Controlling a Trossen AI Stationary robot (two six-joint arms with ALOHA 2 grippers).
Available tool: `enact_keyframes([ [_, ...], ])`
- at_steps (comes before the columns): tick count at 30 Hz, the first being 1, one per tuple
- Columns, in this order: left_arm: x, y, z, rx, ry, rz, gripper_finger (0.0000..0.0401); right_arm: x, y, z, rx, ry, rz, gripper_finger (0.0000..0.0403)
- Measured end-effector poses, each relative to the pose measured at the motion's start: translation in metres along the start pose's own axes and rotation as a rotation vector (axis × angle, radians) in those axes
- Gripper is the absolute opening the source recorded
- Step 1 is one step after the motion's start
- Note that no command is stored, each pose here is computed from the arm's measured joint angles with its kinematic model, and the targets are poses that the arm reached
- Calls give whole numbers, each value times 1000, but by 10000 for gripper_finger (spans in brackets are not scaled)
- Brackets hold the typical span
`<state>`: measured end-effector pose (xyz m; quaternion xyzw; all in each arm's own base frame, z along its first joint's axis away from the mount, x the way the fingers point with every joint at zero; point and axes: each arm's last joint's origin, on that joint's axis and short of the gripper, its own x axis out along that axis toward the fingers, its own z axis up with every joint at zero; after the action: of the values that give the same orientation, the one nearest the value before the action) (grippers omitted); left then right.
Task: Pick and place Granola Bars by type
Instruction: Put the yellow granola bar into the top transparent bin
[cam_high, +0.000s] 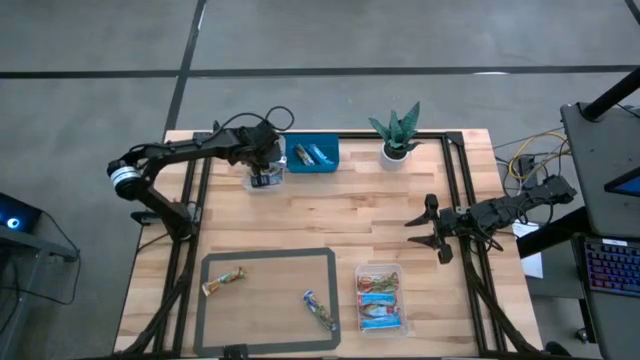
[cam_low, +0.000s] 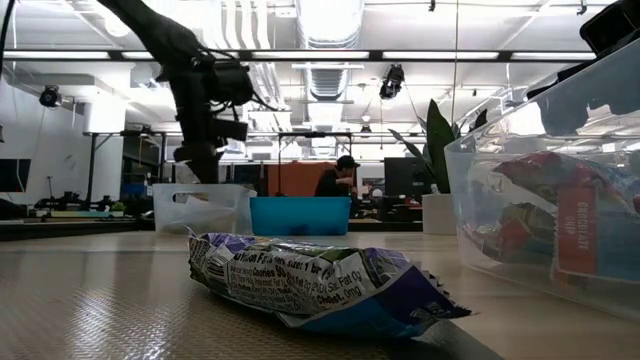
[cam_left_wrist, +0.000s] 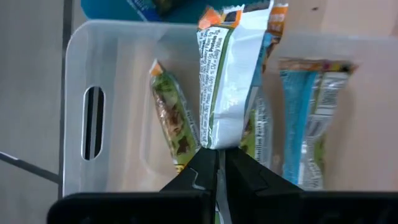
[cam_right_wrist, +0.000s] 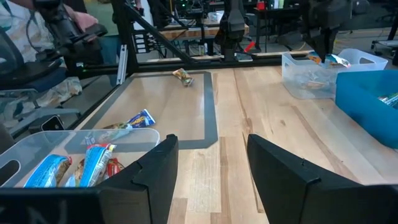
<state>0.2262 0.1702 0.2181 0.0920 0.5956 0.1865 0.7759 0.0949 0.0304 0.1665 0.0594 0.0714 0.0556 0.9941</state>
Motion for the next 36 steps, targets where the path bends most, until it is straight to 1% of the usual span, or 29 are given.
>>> enact_keyframes([
  [9,18,10,-18,-33,3,38,0,0,0,0,0,0,0,183],
  [13,26,11,-23,-45,2,47,0,0,0,0,0,0,0,183],
  [19,35,5,-28,-22,11,10,0,0,0,0,0,0,0,183],
  [23,36,3,-27,-31,7,-26,2,0,0,0,0,0,0,183],
  [32,25,14,-16,-49,6,38,30,0,0,0,0,0,0,183],
  [36,19,16,-12,-55,-4,-3,48,0,0,0,0,0,0,183],
])
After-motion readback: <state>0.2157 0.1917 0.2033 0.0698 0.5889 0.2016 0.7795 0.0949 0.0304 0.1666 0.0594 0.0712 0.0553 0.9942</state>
